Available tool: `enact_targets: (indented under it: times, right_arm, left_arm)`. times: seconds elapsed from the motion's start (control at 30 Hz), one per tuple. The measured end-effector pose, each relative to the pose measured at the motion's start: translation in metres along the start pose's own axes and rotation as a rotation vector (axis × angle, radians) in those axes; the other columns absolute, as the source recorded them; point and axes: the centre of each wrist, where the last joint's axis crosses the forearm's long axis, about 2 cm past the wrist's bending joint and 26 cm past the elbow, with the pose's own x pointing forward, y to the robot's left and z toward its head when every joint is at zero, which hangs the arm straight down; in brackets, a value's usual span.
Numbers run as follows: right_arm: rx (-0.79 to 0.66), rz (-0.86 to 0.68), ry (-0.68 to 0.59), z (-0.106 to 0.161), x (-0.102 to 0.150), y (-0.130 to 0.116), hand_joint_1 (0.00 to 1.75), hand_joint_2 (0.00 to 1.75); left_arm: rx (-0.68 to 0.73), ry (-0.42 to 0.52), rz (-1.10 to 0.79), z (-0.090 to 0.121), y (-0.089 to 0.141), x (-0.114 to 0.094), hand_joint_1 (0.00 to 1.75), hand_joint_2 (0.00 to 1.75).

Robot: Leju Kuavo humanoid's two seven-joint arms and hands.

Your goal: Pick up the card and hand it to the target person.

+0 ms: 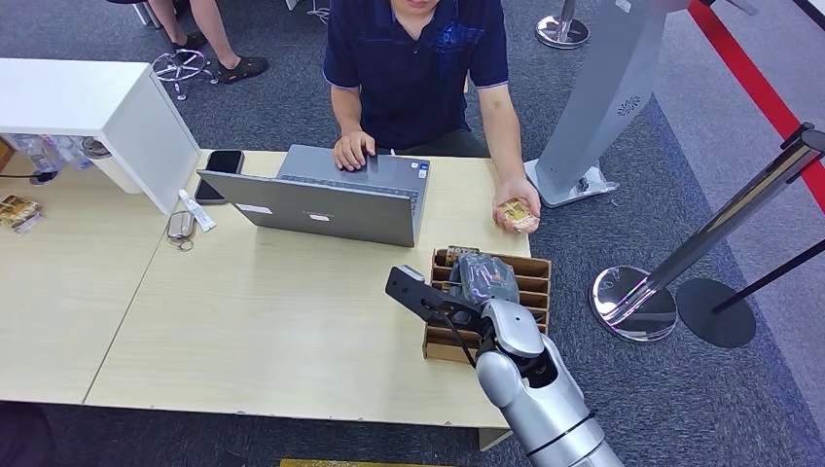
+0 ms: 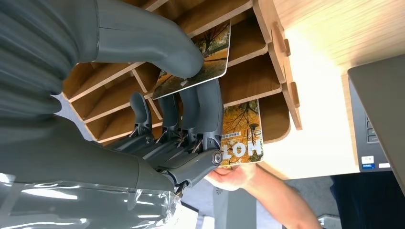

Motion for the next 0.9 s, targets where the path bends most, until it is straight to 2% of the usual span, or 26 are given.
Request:
enact_targets:
  times: [0.23,0.37,0.9]
  right_arm:
    - [0.003,-0.003,-0.002,0.000,0.002,0.000,1.37,1.75]
    - [0.007,-0.003,-0.004,0.000,0.003,0.000,1.64,1.75]
    - [-0.016,-0.017,-0.017,0.003,0.006,-0.013,1.47,1.75]
  left_arm:
    - [0.000,0.000,-0.001,0.000,0.000,0.000,0.00,0.00]
    - [0.000,0.000,-0.002,0.000,0.000,0.000,0.00,0.00]
    - [0.002,0.012,-0.001,0.000,0.000,0.000,0.00,0.00]
